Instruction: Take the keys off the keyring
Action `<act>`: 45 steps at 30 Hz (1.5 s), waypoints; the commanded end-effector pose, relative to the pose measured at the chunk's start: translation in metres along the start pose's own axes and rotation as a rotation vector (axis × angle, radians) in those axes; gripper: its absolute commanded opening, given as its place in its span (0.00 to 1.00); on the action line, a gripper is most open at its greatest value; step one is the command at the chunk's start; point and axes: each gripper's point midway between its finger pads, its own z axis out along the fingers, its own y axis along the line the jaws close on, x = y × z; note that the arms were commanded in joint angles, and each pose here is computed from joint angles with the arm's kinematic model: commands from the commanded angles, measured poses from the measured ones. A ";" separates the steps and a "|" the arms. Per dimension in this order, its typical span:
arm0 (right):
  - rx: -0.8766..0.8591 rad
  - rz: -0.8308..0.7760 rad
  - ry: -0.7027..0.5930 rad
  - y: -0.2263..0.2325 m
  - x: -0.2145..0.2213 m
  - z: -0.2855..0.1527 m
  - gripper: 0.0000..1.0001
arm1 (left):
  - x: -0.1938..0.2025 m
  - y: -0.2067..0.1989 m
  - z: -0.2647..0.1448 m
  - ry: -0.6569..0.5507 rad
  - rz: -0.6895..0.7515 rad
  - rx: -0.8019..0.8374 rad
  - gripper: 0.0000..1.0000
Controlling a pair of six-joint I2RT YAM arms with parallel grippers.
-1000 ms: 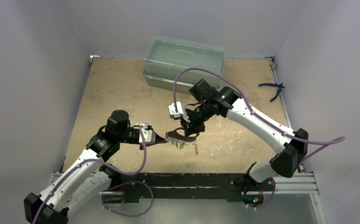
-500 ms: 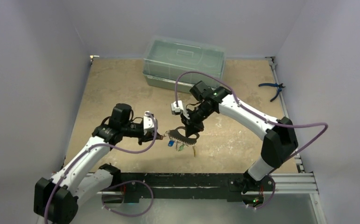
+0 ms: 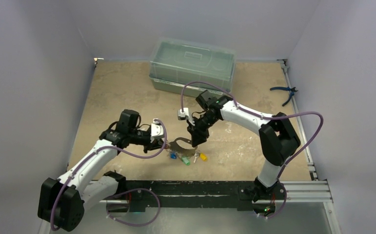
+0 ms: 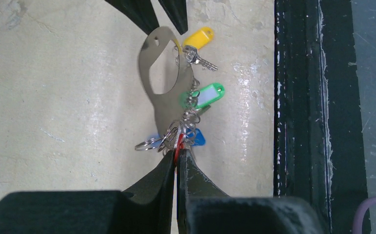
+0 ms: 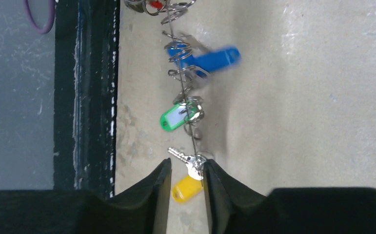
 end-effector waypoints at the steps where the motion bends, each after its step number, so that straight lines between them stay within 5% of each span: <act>1: 0.018 -0.011 -0.108 -0.003 -0.022 -0.001 0.43 | -0.004 0.005 0.000 -0.022 0.057 -0.005 0.00; 5: 0.061 -0.052 -0.166 -0.009 -0.039 -0.008 0.54 | -0.001 0.006 -0.002 0.007 0.156 0.008 0.00; 13: 0.036 -0.109 -0.270 -0.017 -0.078 -0.016 0.53 | -0.002 0.020 -0.013 0.098 0.464 0.027 0.00; 29: -0.042 -0.238 -0.360 -0.010 -0.125 -0.033 0.56 | -0.056 0.024 -0.039 0.187 1.359 0.174 0.00; 36: 0.000 -0.330 -0.370 0.009 -0.139 -0.051 0.56 | -0.096 0.014 -0.051 0.149 1.454 0.175 0.00; 45: -0.038 -0.328 -0.409 0.038 -0.154 -0.047 0.53 | -0.108 0.019 -0.050 0.134 1.293 0.117 0.00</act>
